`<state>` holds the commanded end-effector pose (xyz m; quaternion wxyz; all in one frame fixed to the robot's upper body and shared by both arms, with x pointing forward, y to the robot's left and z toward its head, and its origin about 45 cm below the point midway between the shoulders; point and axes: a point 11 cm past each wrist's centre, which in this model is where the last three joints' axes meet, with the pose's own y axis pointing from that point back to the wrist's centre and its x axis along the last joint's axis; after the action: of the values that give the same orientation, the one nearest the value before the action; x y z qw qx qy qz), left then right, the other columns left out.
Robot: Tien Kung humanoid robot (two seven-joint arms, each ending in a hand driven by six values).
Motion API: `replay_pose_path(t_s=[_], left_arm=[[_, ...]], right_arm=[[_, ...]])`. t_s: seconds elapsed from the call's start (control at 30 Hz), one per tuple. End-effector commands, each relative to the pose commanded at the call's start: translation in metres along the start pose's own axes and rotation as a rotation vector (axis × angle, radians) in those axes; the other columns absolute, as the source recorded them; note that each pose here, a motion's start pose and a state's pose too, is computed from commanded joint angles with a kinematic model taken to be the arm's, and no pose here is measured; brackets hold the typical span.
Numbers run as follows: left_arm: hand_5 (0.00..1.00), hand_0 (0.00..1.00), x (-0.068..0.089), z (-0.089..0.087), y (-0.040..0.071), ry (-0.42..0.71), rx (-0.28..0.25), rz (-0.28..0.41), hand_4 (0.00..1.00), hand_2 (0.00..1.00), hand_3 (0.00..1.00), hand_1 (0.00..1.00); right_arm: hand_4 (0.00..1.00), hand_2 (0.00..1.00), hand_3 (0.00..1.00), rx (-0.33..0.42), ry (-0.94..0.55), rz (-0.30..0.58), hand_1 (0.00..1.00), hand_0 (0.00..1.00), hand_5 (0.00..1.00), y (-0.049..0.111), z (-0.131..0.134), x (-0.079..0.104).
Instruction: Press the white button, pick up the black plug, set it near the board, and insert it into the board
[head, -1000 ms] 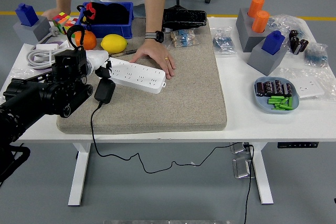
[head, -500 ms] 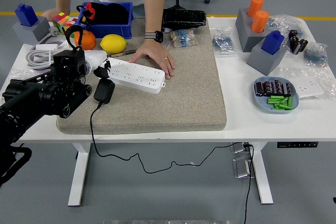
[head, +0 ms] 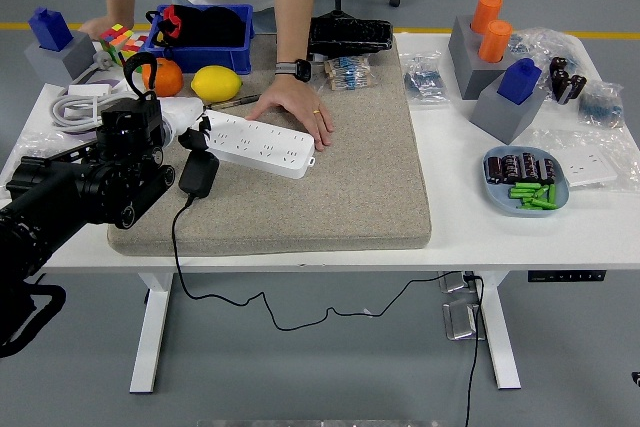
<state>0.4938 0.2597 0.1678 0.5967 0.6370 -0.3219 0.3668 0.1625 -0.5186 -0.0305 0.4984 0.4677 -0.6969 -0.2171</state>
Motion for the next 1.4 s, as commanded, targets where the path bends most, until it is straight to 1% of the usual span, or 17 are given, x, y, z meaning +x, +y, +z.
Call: replay_pose_path(t_s=[0.13, 0.3, 0.63, 0.7, 0.83, 0.97, 1.03, 1.07, 1.1, 1.2, 1.23, 1.27, 1.3, 1.4], left_arm=[[0.392, 0.198, -0.002, 0.001, 0.000, 0.006, -0.006, 0.001, 0.002, 0.068, 0.716, 0.052], [0.401, 0.195, 0.000, 0.002, 0.000, 0.016, -0.021, 0.015, 0.002, 0.067, 0.712, 0.052], [0.402, 0.192, 0.021, 0.012, 0.006, 0.020, -0.088, 0.099, 0.002, 0.066, 0.710, 0.050], [0.398, 0.194, 0.023, 0.014, 0.007, 0.019, -0.096, 0.107, 0.002, 0.068, 0.712, 0.052], [0.398, 0.194, 0.025, 0.015, 0.008, 0.013, -0.104, 0.112, 0.002, 0.068, 0.712, 0.052], [0.396, 0.194, 0.019, 0.010, 0.007, 0.029, -0.101, 0.107, 0.002, 0.067, 0.712, 0.052], [0.396, 0.194, 0.012, 0.004, 0.007, 0.047, -0.097, 0.105, 0.002, 0.067, 0.712, 0.052], [0.396, 0.194, 0.007, 0.000, 0.007, 0.062, -0.096, 0.105, 0.002, 0.067, 0.712, 0.052], [0.416, 0.197, 0.001, -0.004, 0.007, 0.073, -0.095, 0.107, 0.002, 0.077, 0.712, 0.055], [0.416, 0.197, -0.025, -0.022, 0.010, 0.109, -0.096, 0.121, 0.002, 0.077, 0.712, 0.055], [0.416, 0.197, -0.029, -0.028, 0.011, 0.153, -0.091, 0.133, 0.002, 0.077, 0.712, 0.055], [0.416, 0.197, -0.029, -0.031, 0.012, 0.177, -0.089, 0.143, 0.002, 0.077, 0.712, 0.055], [0.437, 0.200, -0.028, -0.034, 0.013, 0.188, -0.090, 0.154, 0.002, 0.079, 0.712, 0.066], [0.437, 0.200, -0.017, -0.041, 0.017, 0.220, -0.100, 0.206, 0.002, 0.079, 0.712, 0.066]], right_arm=[[0.710, 0.592, 0.590, -0.002, 0.001, -0.001, 0.599, 0.695, 0.280, 0.000, 0.001, 0.000], [0.710, 0.591, 0.590, -0.003, 0.000, -0.001, 0.599, 0.696, 0.280, 0.000, 0.002, 0.000], [0.693, 0.590, 0.590, -0.012, -0.012, 0.003, 0.599, 0.696, 0.291, 0.001, 0.008, 0.001], [0.710, 0.590, 0.590, -0.014, -0.014, 0.004, 0.599, 0.697, 0.281, 0.001, 0.009, 0.001], [0.710, 0.590, 0.590, -0.017, -0.018, 0.003, 0.599, 0.697, 0.281, 0.001, 0.010, 0.001], [0.710, 0.590, 0.590, -0.020, -0.023, 0.002, 0.599, 0.697, 0.281, 0.002, 0.012, 0.000], [0.710, 0.590, 0.590, -0.024, -0.024, 0.003, 0.599, 0.697, 0.281, 0.002, 0.014, 0.000], [0.710, 0.590, 0.590, -0.026, -0.024, 0.003, 0.599, 0.697, 0.281, 0.002, 0.015, -0.001], [0.710, 0.589, 0.589, -0.028, -0.025, 0.003, 0.599, 0.697, 0.280, 0.002, 0.016, -0.001], [0.710, 0.589, 0.589, -0.033, -0.024, 0.003, 0.599, 0.697, 0.280, 0.003, 0.019, -0.001], [0.710, 0.589, 0.589, -0.035, -0.024, 0.003, 0.599, 0.697, 0.280, 0.003, 0.020, -0.001], [0.710, 0.589, 0.589, -0.036, -0.026, 0.005, 0.599, 0.697, 0.280, 0.003, 0.021, -0.001], [0.709, 0.589, 0.589, -0.038, -0.026, 0.005, 0.599, 0.697, 0.281, 0.003, 0.022, -0.001], [0.709, 0.589, 0.589, -0.042, -0.028, 0.007, 0.599, 0.697, 0.281, 0.004, 0.025, -0.001]])
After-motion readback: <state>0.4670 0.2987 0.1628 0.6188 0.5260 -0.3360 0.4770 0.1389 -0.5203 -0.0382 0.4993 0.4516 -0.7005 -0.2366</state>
